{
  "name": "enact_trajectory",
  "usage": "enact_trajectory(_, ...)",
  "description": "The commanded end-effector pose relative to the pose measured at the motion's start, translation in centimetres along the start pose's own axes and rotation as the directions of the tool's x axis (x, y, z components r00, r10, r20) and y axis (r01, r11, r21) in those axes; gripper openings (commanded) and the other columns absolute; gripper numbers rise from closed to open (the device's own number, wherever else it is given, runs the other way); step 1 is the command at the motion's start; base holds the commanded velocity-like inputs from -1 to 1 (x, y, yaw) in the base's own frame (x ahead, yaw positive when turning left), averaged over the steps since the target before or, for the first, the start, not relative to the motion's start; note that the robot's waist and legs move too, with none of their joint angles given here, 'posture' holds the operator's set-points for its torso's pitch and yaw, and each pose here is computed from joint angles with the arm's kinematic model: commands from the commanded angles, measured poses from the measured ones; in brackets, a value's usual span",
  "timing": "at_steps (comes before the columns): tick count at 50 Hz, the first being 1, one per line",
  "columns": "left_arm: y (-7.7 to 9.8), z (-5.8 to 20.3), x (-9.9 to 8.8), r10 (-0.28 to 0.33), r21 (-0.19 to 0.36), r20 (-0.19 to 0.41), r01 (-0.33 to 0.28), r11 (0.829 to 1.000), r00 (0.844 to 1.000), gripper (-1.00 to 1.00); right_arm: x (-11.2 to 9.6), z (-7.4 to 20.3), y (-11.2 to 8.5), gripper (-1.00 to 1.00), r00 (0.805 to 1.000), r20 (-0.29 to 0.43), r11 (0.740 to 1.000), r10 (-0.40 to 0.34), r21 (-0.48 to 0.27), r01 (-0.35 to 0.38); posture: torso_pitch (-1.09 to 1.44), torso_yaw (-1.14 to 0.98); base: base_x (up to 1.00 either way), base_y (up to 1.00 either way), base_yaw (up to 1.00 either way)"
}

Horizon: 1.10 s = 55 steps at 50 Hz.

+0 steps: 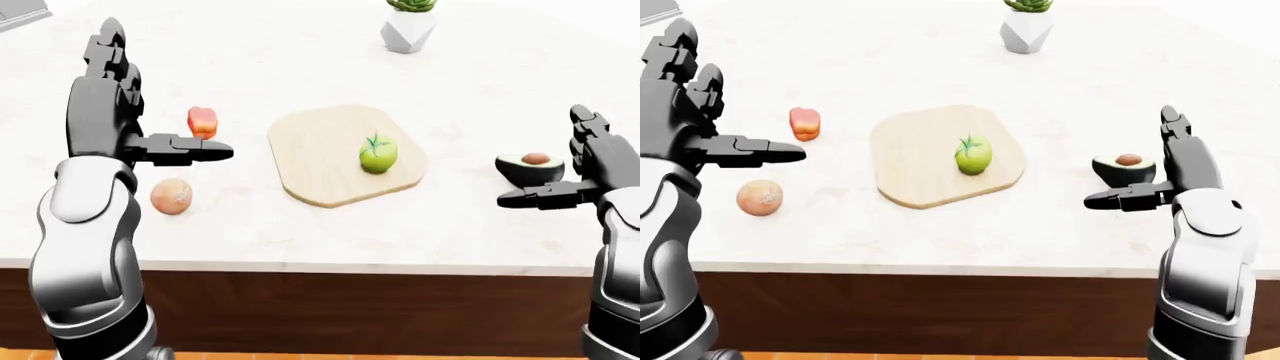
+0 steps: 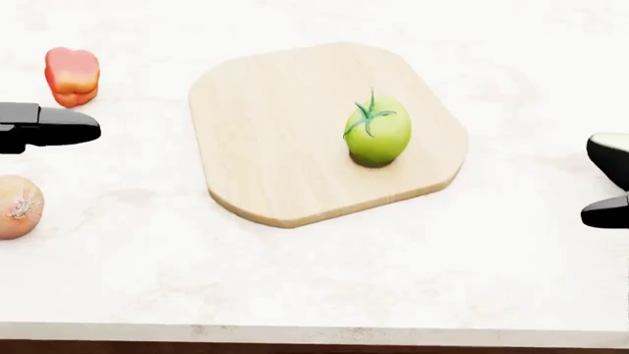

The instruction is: Place the avocado, onion, tomato and bell pepper on the cutting board.

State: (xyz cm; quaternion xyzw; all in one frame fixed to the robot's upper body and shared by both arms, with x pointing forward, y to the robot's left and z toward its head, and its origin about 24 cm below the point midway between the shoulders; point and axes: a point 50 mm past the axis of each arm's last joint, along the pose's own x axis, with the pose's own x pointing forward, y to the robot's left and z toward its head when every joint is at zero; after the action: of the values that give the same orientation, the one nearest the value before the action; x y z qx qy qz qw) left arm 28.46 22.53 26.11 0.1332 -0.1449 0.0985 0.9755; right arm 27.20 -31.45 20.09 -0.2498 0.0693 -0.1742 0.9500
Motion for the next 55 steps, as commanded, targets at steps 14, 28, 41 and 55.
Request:
enact_trajectory(14, 0.5, 2.0, 0.0, 0.018, 0.015, 0.09, -0.019, 1.0, 0.996, 1.0, 0.2, 0.1, -1.3, 1.0, 0.996, 0.061, 0.998, -0.062, -0.016, 0.063, 0.0, 0.0, 0.0, 0.0, 0.0)
enact_trajectory(28, 0.4, 2.1, 0.0, 0.015, 0.021, 0.09, -0.017, 1.0, 0.996, 1.0, 1.5, -1.1, -1.2, 1.0, 0.997, 0.036, 0.997, -0.071, -0.003, 0.071, 0.0, 0.0, 0.0, 0.0, 0.0)
enact_trajectory(41, 0.8, 1.8, -0.3, 0.019, 0.024, 0.086, -0.021, 0.999, 0.996, 1.0, 2.7, -1.0, -1.1, 0.69, 0.997, 0.028, 0.998, -0.068, 0.002, 0.068, 0.0, 0.0, 0.0, 0.0, 0.0)
enact_trajectory(55, 0.6, 2.0, 0.0, 0.015, 0.027, 0.091, -0.018, 0.999, 0.996, 1.0, 2.6, -0.7, -1.3, -0.34, 0.997, 0.035, 0.998, -0.067, 0.006, 0.067, 0.0, 0.0, 0.0, 0.0, 0.0)
